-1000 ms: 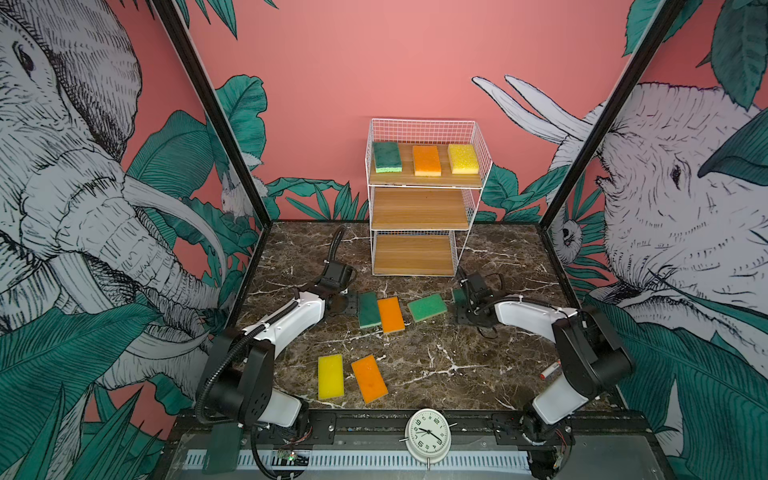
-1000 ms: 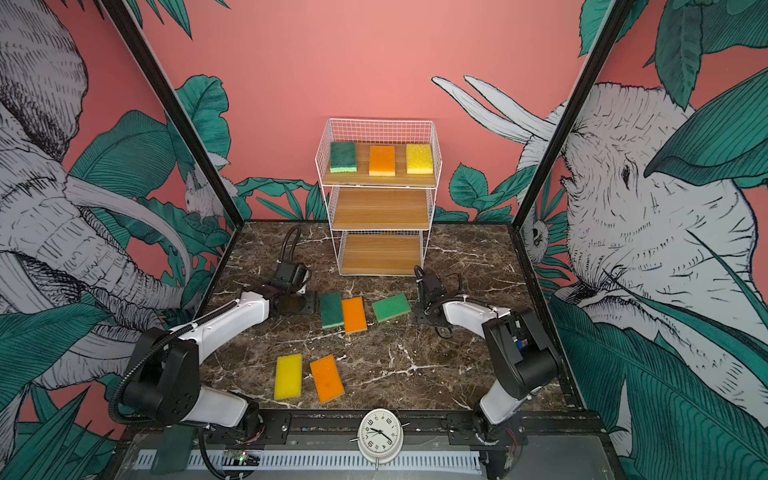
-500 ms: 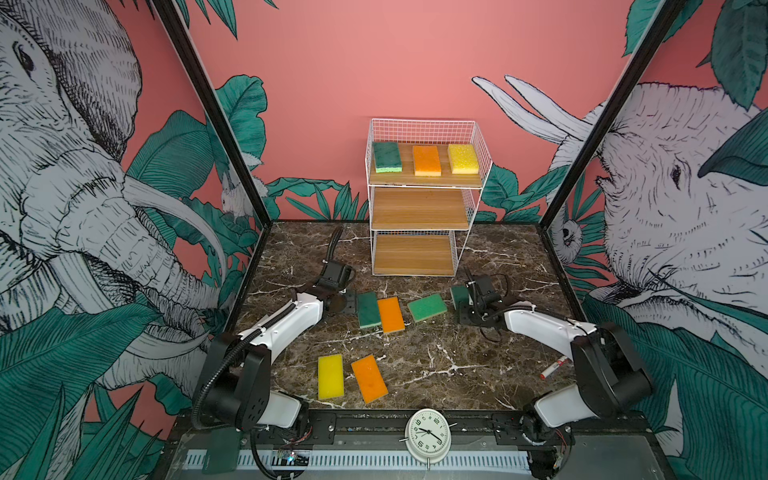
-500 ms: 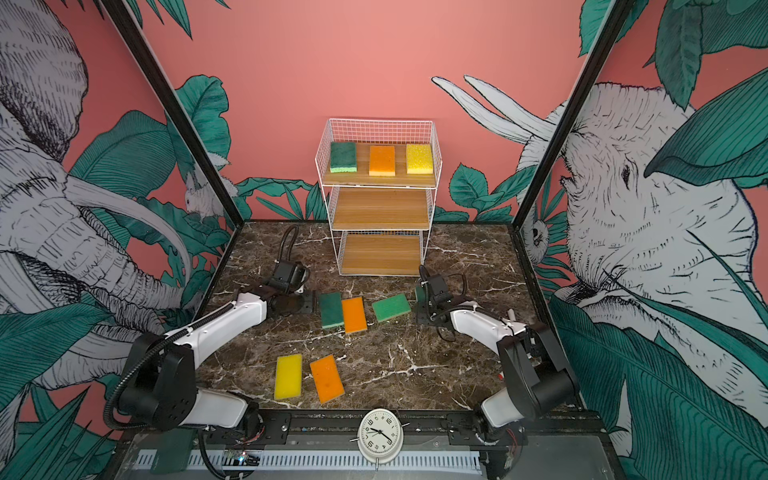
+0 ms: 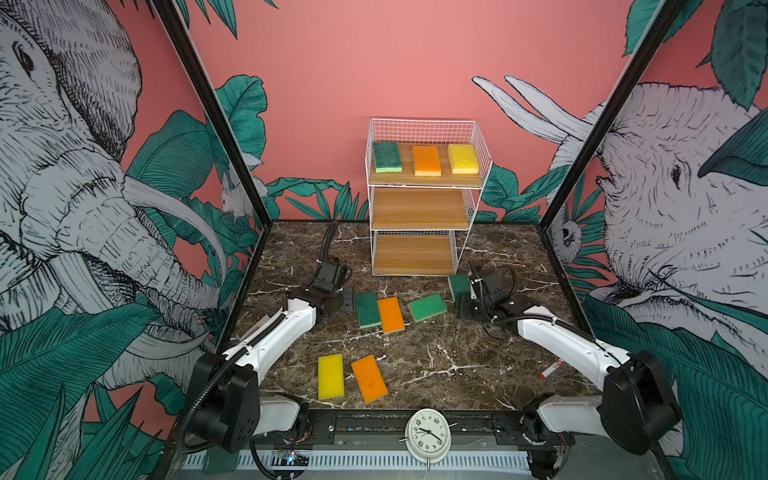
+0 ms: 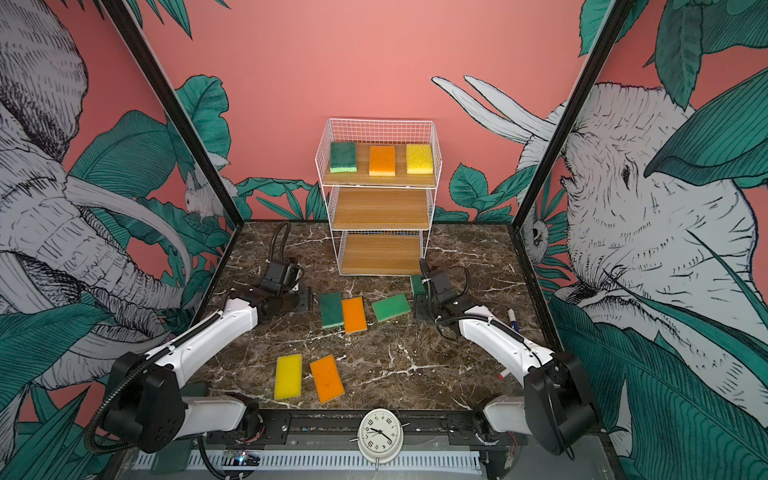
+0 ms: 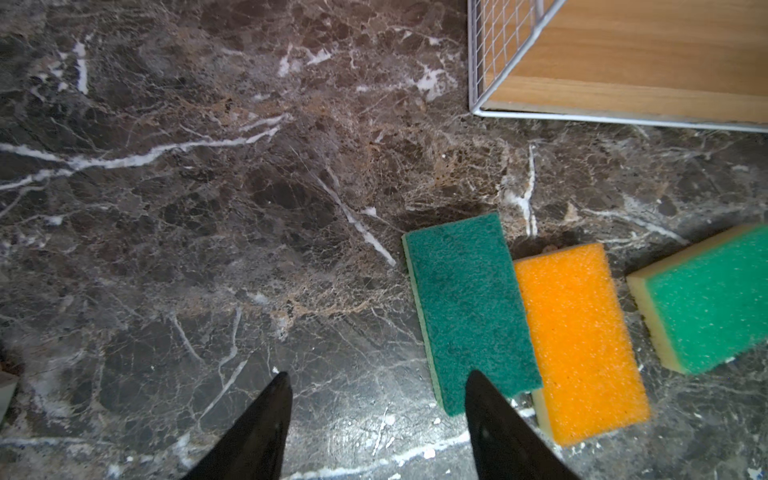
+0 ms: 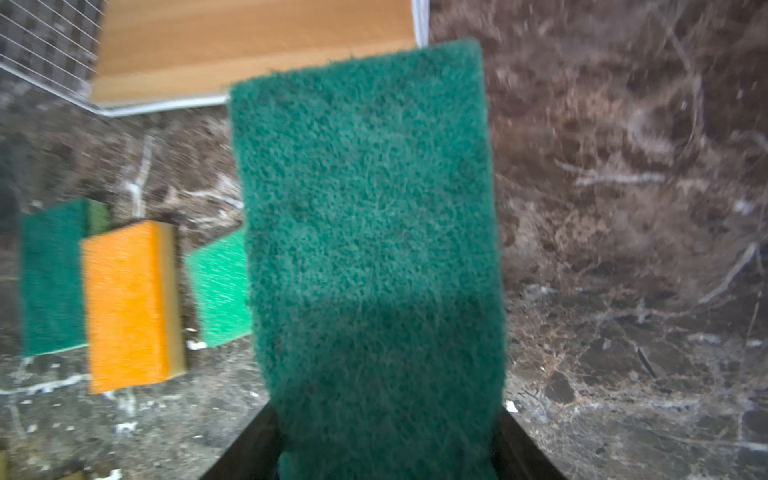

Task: Place and organize the cleaning sponges onto the shelf
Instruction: 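Grasp the dark green pad with the right gripper and lift it toward the shelf, then carry the dark green pad with the right gripper over the middle shelf tier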

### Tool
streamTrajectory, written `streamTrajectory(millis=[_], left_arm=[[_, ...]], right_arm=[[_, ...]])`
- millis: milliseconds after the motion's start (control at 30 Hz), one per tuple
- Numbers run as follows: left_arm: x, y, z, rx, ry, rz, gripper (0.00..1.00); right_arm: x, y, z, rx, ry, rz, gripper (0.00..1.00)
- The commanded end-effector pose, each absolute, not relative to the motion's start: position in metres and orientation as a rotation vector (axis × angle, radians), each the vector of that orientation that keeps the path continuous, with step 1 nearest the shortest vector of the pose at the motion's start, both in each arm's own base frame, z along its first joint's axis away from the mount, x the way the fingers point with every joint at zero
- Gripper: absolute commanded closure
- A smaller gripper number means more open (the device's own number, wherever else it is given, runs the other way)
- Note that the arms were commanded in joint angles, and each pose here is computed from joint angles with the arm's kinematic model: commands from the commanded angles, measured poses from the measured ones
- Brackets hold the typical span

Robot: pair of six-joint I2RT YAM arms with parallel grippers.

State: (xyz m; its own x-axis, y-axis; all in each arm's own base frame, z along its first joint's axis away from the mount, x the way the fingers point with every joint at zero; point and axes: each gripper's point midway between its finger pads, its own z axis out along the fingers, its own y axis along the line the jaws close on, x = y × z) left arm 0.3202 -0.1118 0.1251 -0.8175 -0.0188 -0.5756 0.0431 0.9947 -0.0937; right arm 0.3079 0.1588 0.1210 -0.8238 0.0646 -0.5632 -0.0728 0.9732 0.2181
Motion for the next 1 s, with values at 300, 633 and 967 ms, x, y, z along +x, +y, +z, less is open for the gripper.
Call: streamTrajectory(millis=[300, 633, 967], left_arm=[[0.311, -0.100, 0.148, 0.004, 2.459, -0.103, 0.33], [0.313, -0.097, 0.152, 0.021, 2.436, -0.073, 0.33], [0.319, -0.098, 0.155, 0.028, 2.413, -0.069, 0.33]], right_arm=[[0.348, 0.191, 0.219, 0.050, 2.280, 0.432, 0.38], [0.367, 0.203, 0.264, 0.015, 2.192, 0.420, 0.39], [0.393, 0.214, 0.290, -0.021, 2.126, 0.388, 0.39]])
